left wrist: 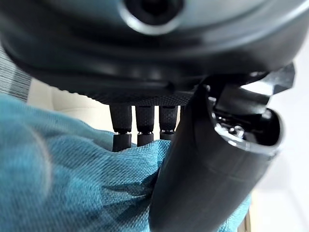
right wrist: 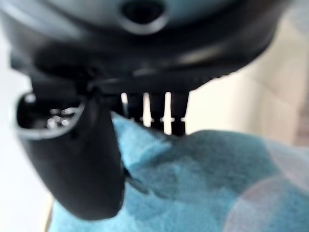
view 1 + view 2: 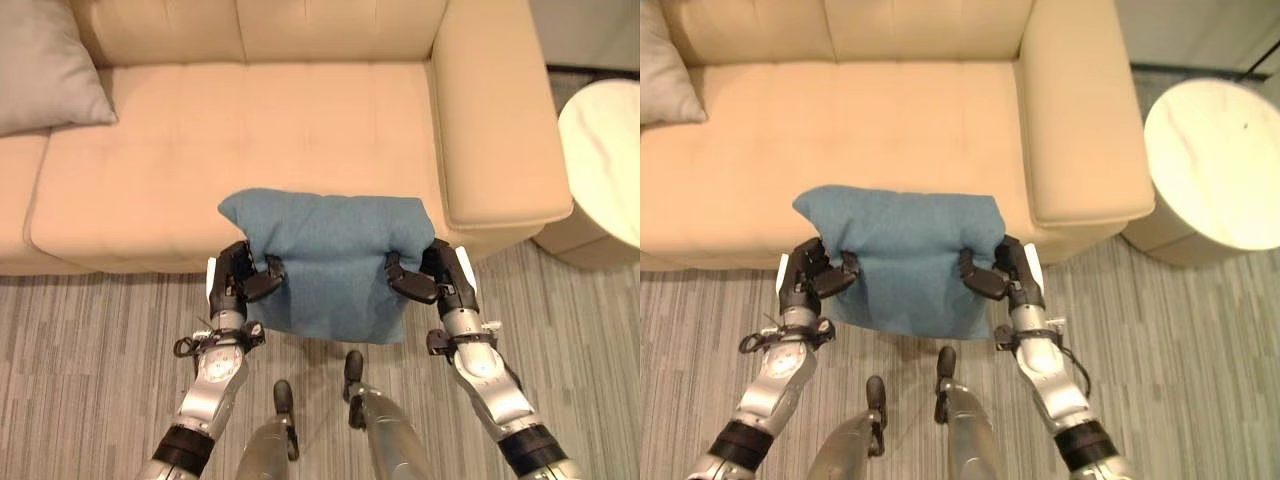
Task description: Pick up all the scattered cushions and arrange them neatly on the sofa.
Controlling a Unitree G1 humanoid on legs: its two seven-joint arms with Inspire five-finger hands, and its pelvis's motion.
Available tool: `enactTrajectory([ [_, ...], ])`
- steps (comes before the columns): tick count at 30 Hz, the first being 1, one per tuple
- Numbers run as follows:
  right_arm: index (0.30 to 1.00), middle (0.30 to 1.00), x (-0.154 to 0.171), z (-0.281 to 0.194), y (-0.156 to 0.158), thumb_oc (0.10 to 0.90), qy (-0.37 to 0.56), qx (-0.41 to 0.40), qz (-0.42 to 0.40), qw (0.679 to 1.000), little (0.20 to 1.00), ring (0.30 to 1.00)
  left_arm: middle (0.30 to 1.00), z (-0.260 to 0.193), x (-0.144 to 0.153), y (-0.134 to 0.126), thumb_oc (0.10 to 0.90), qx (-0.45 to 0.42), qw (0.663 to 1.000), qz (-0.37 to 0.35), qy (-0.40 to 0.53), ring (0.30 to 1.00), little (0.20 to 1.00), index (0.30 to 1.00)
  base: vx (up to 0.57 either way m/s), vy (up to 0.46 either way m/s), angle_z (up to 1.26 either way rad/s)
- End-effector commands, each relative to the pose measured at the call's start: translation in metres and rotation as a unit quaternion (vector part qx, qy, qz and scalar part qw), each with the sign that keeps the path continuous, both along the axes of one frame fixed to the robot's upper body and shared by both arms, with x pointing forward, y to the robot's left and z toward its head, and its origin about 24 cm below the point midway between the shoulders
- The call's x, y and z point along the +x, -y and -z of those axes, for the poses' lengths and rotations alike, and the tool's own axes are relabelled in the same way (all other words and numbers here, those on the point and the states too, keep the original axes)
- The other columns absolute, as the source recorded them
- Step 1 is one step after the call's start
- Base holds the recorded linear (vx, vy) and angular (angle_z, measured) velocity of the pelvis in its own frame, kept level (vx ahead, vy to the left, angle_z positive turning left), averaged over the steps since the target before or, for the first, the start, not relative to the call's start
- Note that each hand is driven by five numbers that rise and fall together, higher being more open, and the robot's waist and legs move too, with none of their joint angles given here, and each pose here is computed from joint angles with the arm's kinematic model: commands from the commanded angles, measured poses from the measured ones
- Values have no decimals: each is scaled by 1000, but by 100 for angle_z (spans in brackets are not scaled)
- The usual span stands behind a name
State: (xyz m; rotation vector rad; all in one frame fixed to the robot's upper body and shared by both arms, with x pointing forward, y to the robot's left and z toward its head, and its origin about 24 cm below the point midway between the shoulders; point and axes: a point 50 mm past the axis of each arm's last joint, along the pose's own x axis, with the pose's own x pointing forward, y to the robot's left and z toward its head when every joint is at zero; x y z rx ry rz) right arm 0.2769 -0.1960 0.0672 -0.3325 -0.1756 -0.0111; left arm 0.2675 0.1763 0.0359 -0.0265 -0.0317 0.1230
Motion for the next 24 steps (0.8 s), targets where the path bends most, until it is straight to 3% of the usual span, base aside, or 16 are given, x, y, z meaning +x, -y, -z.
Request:
enactTrajectory([
  [1,300,300,-9,-39,-7,400,119,13,-32,992,300,300,300,-38,-1,13,400,-30,991,51,123,300,300,300,88,-33,39],
  [8,300,300,-20,-26,9,400,88,11,5,996,300,300,300,-5,-18,6,400,-24,998,42,46,300,300,300,181,38,27],
  [15,300,300,-25,-16,-5,400,68,29,-11,997,300,300,300,10,-36,-2,400,-22,999,38,10,300,300,300,230,174,-17],
  [24,300,300,-23,-18,-22,400,73,52,-47,995,300,300,300,7,-34,-2,400,-3,998,60,11,300,300,300,130,173,-6],
])
